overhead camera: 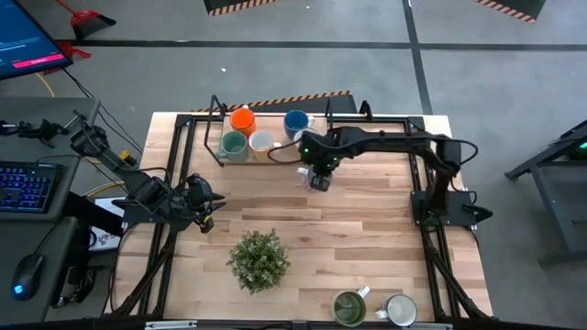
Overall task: Place coffee mugs
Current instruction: Move the red patterned mug to the middle of the table
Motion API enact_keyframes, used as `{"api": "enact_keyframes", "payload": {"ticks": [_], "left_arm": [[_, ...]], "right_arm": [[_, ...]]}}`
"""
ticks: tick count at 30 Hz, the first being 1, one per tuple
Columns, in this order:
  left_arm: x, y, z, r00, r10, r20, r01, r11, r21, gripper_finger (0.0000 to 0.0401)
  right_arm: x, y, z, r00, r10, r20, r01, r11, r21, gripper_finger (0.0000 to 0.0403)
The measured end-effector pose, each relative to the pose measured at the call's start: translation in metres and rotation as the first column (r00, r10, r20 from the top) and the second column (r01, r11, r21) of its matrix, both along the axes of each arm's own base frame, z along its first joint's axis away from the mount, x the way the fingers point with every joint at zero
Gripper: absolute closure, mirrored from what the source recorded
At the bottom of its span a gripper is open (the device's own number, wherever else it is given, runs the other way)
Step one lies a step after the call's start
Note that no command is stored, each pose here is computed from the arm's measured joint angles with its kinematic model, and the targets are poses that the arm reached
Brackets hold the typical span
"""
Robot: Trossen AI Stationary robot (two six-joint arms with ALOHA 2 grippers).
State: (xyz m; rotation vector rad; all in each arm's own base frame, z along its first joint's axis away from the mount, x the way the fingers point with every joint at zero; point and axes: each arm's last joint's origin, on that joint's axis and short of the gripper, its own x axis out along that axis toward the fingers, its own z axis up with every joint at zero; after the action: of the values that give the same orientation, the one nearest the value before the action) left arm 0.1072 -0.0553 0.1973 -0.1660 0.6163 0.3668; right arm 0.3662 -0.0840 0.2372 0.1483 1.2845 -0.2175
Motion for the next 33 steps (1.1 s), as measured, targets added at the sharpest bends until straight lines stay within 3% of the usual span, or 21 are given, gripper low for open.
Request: {"api": "enact_keyframes", "payload": {"ticks": [3,20,27,33], "left_arm": [[0.0,0.0,0.0,1.0,0.0,0.0,0.0,1.0,0.0,0.032],[0.0,0.0,0.0,1.0,0.0,0.0,0.0,1.0,0.0,0.032],[0.0,0.0,0.0,1.0,0.0,0.0,0.0,1.0,0.0,0.032],[0.0,0.0,0.0,1.0,-0.001,-0.001,0.001,1.0,-0.001,0.032]], "right_arm": [[0.002,-0.002,-0.004,0.999,0.01,-0.047,-0.012,0.999,-0.036,0.0403],[0.01,0.042,0.009,0.994,0.102,-0.039,-0.102,0.995,-0.002,0.0403],[0.009,0.056,-0.014,0.992,0.119,-0.032,-0.117,0.993,0.033,0.0403],[0.008,0.055,-0.016,0.994,0.102,-0.038,-0.101,0.995,0.027,0.0403]]}}
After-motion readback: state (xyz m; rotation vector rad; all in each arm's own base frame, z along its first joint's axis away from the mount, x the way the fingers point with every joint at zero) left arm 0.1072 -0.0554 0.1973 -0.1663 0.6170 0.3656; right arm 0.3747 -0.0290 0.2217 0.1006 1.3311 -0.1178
